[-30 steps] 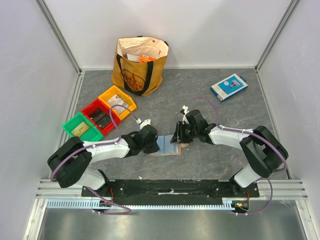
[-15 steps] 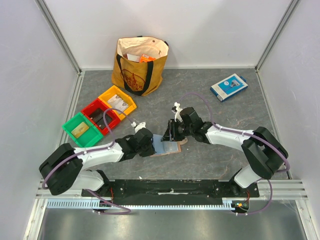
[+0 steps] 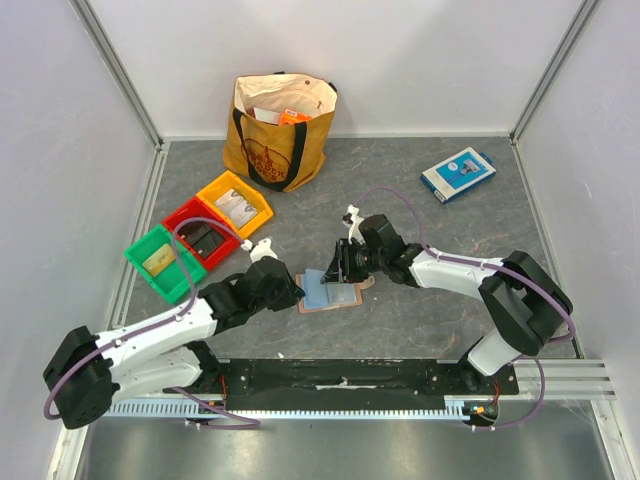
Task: Take the credit cards out of the card holder
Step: Remove the credit card from the card holder.
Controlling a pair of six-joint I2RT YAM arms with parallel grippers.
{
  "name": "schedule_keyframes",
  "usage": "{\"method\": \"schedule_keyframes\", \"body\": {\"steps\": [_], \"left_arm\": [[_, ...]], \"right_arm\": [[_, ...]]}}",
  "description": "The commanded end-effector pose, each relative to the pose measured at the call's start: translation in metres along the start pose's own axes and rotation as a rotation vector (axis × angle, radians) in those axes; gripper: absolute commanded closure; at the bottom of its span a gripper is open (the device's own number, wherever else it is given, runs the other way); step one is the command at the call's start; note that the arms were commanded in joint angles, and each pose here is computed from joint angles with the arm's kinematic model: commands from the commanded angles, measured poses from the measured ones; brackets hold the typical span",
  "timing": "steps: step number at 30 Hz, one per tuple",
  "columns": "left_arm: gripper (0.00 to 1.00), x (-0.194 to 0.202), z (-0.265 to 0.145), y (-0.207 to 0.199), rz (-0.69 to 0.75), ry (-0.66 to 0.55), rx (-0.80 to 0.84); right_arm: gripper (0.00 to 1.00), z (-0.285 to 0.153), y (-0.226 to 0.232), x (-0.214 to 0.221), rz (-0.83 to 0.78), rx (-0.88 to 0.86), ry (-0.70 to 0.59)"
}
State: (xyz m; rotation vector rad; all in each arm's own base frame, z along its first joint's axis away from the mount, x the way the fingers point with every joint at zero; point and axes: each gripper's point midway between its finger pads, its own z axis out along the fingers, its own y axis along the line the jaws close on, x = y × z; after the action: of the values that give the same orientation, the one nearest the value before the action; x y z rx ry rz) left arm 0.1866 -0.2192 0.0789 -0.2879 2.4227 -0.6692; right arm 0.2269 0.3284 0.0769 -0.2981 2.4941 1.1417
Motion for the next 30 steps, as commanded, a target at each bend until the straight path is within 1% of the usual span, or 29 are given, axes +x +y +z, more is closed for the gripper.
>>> {"method": "schedule_keyframes", "body": {"steps": [1, 3, 7, 10, 16, 19, 22, 24, 26, 30], "left_arm": [[0.77, -0.024, -0.013, -0.024, -0.024, -0.063, 0.051], [0.76, -0.025, -0.012, -0.029, -0.019, -0.067, 0.063], [0.76, -0.019, 0.000, -0.039, -0.018, -0.032, 0.088], [0.77, -0.015, 0.008, -0.037, -0.020, -0.013, 0.064], [0.77, -0.022, 0.003, -0.040, -0.018, -0.042, 0.082], [0.79, -0.020, 0.009, -0.038, -0.006, -0.037, 0.067], [0.82, -0.017, 0.022, -0.030, 0.003, -0.027, 0.035], [0.84, -0.015, 0.034, -0.017, 0.005, -0.021, -0.011], [0.87, -0.008, 0.046, -0.004, 0.007, 0.017, -0.052], [0.89, 0.004, 0.060, 0.017, -0.004, 0.048, -0.108]], "right_arm": [[0.58, 0.001, 0.020, -0.006, -0.041, -0.088, -0.021], [0.58, 0.002, 0.020, -0.007, -0.037, -0.089, -0.022], [0.57, 0.004, 0.018, -0.004, -0.032, -0.094, -0.016], [0.55, 0.005, 0.018, -0.001, -0.025, -0.099, -0.007], [0.55, 0.006, 0.007, 0.000, -0.021, -0.056, -0.026], [0.55, 0.010, 0.002, 0.001, -0.019, -0.046, -0.015], [0.56, 0.015, -0.006, 0.004, -0.007, -0.034, -0.008], [0.56, 0.018, -0.011, 0.005, 0.000, -0.033, -0.011], [0.56, 0.021, -0.018, 0.008, 0.014, -0.024, -0.006], [0.57, 0.023, -0.029, 0.014, 0.038, -0.031, 0.000]]}}
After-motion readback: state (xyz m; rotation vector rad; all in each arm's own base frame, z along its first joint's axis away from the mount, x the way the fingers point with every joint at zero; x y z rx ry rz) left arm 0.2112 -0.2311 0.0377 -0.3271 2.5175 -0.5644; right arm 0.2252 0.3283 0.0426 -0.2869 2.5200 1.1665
